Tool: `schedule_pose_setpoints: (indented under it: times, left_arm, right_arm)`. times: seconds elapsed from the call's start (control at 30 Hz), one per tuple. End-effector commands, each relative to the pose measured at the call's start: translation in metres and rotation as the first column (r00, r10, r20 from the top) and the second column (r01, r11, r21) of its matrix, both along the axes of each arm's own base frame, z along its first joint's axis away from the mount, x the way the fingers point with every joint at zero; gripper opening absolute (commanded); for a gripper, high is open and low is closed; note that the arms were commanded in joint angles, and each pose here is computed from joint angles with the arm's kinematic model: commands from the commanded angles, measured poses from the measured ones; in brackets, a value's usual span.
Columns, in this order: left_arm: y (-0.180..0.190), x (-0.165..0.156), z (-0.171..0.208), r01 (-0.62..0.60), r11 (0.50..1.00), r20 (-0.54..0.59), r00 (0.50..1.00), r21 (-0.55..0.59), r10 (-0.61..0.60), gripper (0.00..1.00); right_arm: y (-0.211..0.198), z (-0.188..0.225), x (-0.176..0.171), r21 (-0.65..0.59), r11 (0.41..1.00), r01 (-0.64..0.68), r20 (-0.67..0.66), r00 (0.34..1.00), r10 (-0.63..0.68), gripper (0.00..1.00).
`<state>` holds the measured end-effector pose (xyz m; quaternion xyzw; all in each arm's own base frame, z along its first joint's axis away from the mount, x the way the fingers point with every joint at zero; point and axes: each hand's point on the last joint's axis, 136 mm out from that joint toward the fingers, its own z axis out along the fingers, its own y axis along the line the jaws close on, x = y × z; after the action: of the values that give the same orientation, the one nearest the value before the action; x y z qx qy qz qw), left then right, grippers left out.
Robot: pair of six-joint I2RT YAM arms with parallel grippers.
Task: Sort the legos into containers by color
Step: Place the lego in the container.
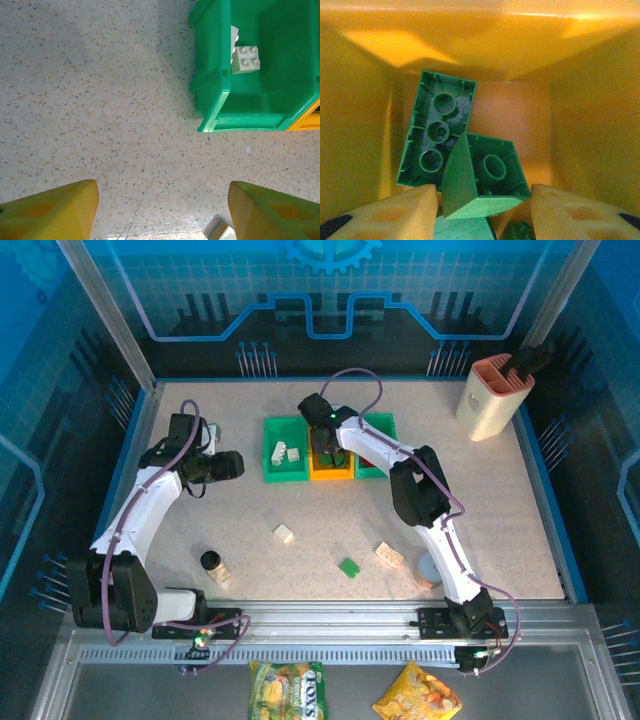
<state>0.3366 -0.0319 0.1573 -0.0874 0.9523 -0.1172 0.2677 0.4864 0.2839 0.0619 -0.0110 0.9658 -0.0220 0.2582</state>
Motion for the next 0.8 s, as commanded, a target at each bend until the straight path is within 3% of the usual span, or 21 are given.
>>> schedule_pose_setpoints:
  times: [0.0,0.4,0.77]
  left_arm:
    - [0.003,-0.005,0.002,-0.001,1.000,0.004,1.000,0.002,0.001,0.70]
    - [0.003,-0.005,0.003,0.001,1.000,0.008,1.000,0.003,-0.002,0.70]
    - [0.003,-0.005,0.004,0.004,1.000,0.013,1.000,0.001,-0.004,0.70]
  right_arm:
    - [-0.013,0.034,0.005,-0.025,0.999,0.023,0.056,0.998,-0.022,0.54]
    - [-0.004,0.084,-0.008,0.005,0.998,-0.060,0.104,0.993,0.059,0.54]
    - [0.003,0.091,-0.057,0.061,0.955,-0.291,0.017,0.957,0.290,0.53]
